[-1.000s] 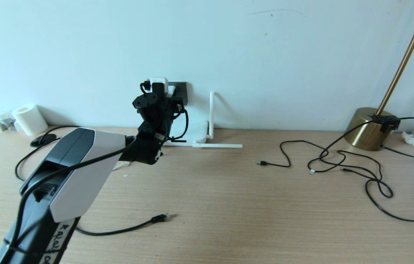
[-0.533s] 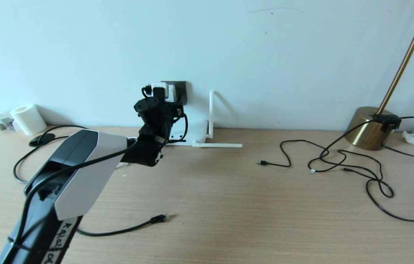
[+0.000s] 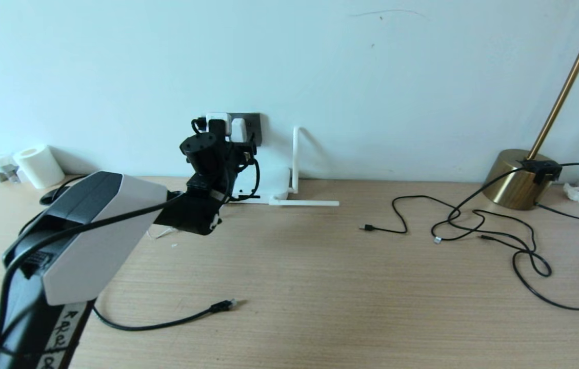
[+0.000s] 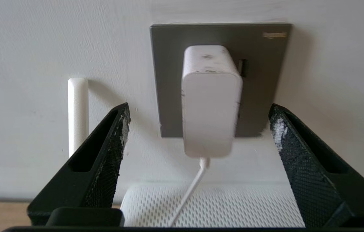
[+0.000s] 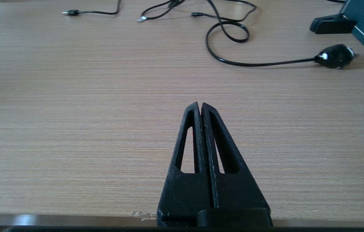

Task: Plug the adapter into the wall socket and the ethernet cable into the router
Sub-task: Pick up cable

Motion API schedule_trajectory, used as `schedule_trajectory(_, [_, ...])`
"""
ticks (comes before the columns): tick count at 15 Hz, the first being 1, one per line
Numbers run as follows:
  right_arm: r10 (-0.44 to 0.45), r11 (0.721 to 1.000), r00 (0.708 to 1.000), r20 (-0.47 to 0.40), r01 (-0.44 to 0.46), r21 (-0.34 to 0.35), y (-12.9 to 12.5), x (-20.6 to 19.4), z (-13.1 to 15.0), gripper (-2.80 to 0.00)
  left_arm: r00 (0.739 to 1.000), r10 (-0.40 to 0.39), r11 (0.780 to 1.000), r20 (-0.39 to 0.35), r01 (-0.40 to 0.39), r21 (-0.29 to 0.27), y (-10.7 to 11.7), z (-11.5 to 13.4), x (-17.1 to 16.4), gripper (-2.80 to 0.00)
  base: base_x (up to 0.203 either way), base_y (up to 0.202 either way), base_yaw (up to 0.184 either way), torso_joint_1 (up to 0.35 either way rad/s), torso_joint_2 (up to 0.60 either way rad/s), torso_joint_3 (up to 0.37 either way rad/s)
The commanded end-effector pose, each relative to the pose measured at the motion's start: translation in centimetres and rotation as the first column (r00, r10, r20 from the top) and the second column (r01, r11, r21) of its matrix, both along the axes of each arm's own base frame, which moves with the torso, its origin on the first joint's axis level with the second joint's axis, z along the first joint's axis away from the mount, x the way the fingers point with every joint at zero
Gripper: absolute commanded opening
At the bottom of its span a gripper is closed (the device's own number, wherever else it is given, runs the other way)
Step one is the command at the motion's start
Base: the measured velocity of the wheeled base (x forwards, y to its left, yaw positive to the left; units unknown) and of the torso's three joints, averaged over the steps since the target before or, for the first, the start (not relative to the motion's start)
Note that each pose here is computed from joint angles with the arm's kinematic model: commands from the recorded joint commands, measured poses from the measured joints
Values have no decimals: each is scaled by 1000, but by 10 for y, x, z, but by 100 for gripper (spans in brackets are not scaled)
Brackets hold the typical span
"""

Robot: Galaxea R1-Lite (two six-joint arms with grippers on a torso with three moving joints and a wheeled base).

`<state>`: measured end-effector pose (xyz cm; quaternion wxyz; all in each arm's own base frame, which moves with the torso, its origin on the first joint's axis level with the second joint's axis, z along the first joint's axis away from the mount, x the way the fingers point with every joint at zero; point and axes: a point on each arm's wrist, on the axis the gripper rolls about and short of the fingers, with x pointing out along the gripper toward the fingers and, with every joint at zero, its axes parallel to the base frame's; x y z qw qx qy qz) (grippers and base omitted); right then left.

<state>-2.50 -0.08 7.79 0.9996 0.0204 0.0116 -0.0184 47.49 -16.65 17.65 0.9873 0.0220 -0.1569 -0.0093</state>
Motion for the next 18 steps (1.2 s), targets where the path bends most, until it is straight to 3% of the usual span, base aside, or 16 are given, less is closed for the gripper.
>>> schedule_trajectory(1, [0,1000,1000,1,0,0,0,0,0,-280,1000,-19,1000,19,19,2,12,44,-43,0,0,0,0,0,0,0])
schedule_trajectory(4, [0,1000,1000,0,0,1,0,0,0,-280,997,-78,995,4,78,57,32,74,-104,0,0,0,0,0,0,0])
schedule_trajectory(7, [0,1000,1000,0,0,0,0,0,0,-280,985,-173,977,4,172,127,57,112,-177,0,0,0,0,0,0,0])
schedule_trajectory(8, [0,1000,1000,0,0,1,0,0,0,-280,977,-211,965,-24,212,155,67,124,-203,0,0,0,0,0,0,0])
schedule_trajectory(9, [0,1000,1000,0,0,0,0,0,0,-280,963,-250,945,-105,266,188,78,131,-228,0,0,0,0,0,0,0])
schedule_trajectory(10, [0,1000,1000,1,0,0,0,0,0,-280,923,-276,918,-268,336,212,87,125,-247,0,0,0,0,0,0,0])
schedule_trajectory(11, [0,1000,1000,1,0,1,0,0,0,-280,854,-290,887,-433,409,213,95,116,-264,0,0,0,0,0,0,0])
schedule_trajectory(13, [0,1000,1000,0,0,0,0,0,0,-280,665,-285,826,-690,535,175,109,98,-295,0,0,0,0,0,0,0])
schedule_trajectory(15, [0,1000,1000,0,0,0,0,0,0,-280,509,-239,777,-827,610,151,115,80,-310,0,0,0,0,0,0,0])
schedule_trajectory(16, [0,1000,1000,0,0,0,0,0,0,-280,454,-163,759,-876,625,182,116,68,-310,0,0,0,0,0,0,0])
schedule_trajectory(18, [0,1000,1000,0,0,1,0,0,0,-280,383,-104,716,-918,669,198,108,55,-310,0,0,0,0,0,0,0])
